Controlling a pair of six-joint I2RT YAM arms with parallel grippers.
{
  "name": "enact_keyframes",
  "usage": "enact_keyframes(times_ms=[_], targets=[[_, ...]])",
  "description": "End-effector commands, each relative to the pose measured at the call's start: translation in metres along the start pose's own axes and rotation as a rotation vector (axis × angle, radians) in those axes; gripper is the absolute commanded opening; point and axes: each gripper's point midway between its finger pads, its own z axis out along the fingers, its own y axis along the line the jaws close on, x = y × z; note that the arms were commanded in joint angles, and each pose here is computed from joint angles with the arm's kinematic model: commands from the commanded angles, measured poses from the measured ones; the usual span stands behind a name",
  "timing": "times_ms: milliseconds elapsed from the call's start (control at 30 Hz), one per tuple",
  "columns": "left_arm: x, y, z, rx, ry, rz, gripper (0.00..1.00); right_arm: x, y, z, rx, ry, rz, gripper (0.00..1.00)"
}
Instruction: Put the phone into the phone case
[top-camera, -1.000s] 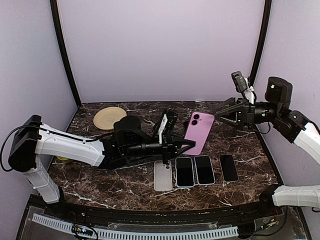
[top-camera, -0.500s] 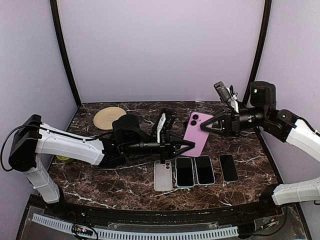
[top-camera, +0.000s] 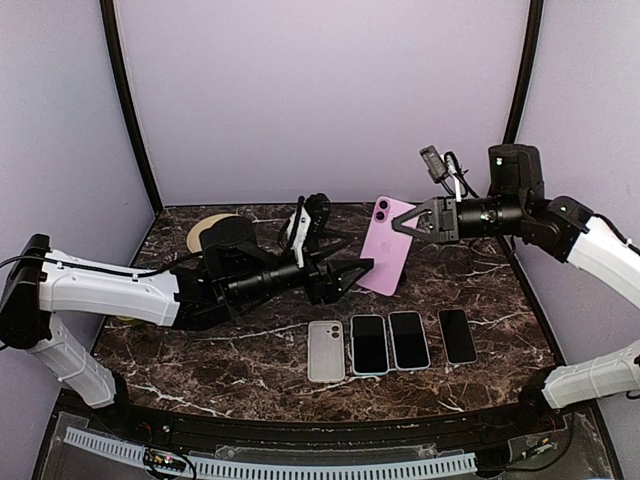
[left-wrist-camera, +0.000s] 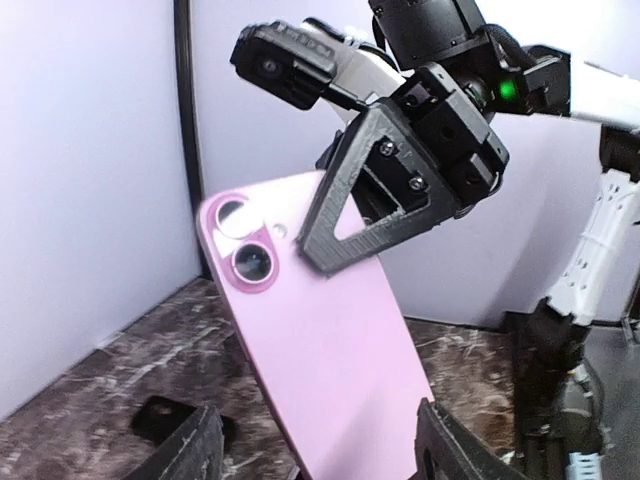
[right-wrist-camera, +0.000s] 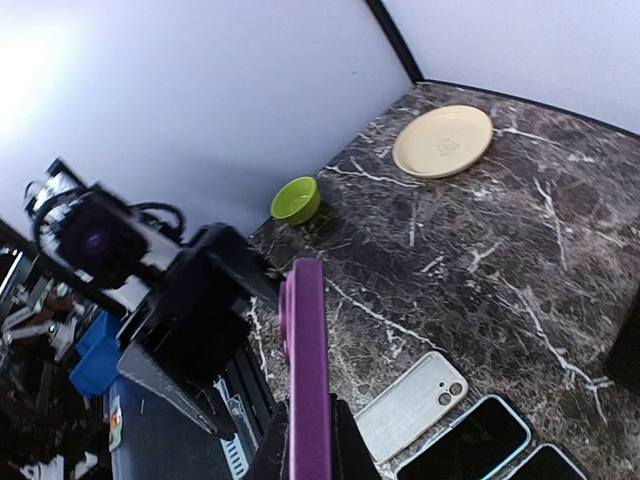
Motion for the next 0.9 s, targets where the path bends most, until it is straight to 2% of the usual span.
enact_keyframes(times_ms=[0, 133, 267, 433, 600, 667, 867], targets=[[-0.023, 0.027, -0.028, -0.314, 0.016, 0.407, 0.68, -0.024, -0.022, 0.004, 0.153, -0.016, 0.202, 0.00], [-0.027, 0.003, -0.041, -0.357, 0.016, 0.847, 0.69, -0.035, -0.014, 0.011, 0.104, -0.017, 0.246, 0.00], [-0.014, -0.012, -0.055, -0.378, -0.005, 1.078, 0.74, -0.045, -0.005, 0.007, 0.079, -0.055, 0.265, 0.00], [0.002, -0.019, -0.049, -0.370, 0.034, 1.226, 0.79, -0.049, 0.009, 0.007, 0.022, -0.066, 0.282, 0.00], [-0.014, -0.010, -0.043, -0.545, 0.006, 1.359, 0.81, -0.043, 0.015, 0.014, 0.004, -0.046, 0.293, 0.00], [-0.008, -0.007, -0.037, -0.601, 0.014, 1.418, 0.82, -0.041, 0.020, 0.017, -0.016, -0.042, 0.297, 0.00], [-0.010, -0.002, -0.031, -0.687, 0.010, 1.451, 0.81, -0.042, 0.030, 0.021, -0.046, -0.040, 0.297, 0.00]])
